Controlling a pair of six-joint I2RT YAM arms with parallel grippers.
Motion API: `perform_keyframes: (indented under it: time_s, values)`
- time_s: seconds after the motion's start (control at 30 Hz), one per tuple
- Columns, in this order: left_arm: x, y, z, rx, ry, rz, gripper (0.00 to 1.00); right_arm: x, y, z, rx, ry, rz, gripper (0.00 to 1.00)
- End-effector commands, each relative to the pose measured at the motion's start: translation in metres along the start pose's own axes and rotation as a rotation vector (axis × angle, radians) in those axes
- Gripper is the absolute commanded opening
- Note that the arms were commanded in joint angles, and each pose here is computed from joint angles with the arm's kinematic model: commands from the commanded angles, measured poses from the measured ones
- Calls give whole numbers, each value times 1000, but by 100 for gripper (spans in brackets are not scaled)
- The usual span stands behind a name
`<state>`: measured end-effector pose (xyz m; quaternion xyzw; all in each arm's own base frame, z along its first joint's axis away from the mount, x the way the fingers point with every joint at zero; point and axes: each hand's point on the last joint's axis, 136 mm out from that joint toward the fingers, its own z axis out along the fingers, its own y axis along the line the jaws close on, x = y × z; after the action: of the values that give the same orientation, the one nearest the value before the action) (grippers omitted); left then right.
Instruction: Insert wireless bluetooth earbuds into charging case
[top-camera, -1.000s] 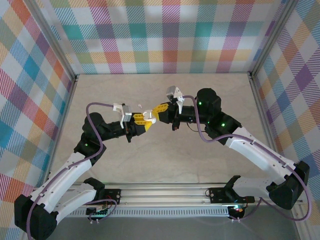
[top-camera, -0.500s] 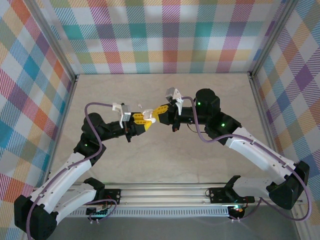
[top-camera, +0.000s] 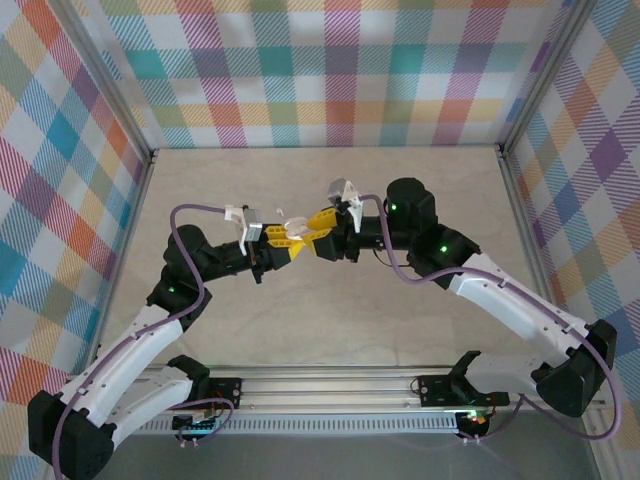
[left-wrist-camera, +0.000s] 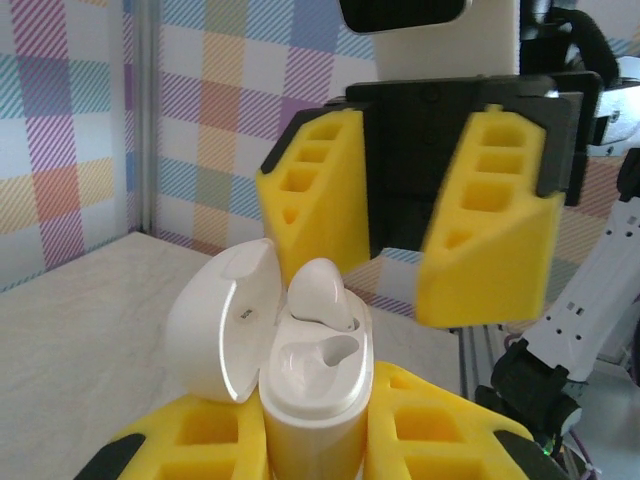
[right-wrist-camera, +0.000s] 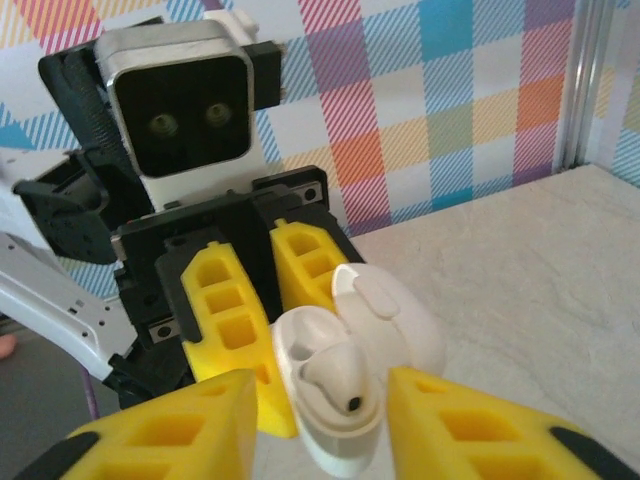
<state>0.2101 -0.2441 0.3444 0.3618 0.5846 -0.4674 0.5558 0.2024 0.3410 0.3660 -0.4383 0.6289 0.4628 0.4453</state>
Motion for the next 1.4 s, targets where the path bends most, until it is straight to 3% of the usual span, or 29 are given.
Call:
perform_keyframes:
  time_s: [0.0, 0.3, 0.63, 0.8, 1.0, 1.37]
  values:
    - [-18, -11, -1, 19, -26, 69, 0, -13, 1, -3, 16, -11, -14, 42]
    - [12, 1, -8, -64, 54, 44, 0, -31, -18, -7, 144, -30, 45, 44]
    - [36, 9, -17, -126, 98, 40, 0, -19, -63, 2, 338, 56, 155, 49]
    - [43, 10, -21, -146, 130, 49, 0, 6, -99, 18, 421, 171, 288, 43]
    - [52, 6, -27, -152, 183, 60, 0, 48, -144, 48, 524, 322, 423, 43]
    - [52, -9, -50, -189, 206, 71, 0, 143, -218, 144, 510, 487, 530, 40]
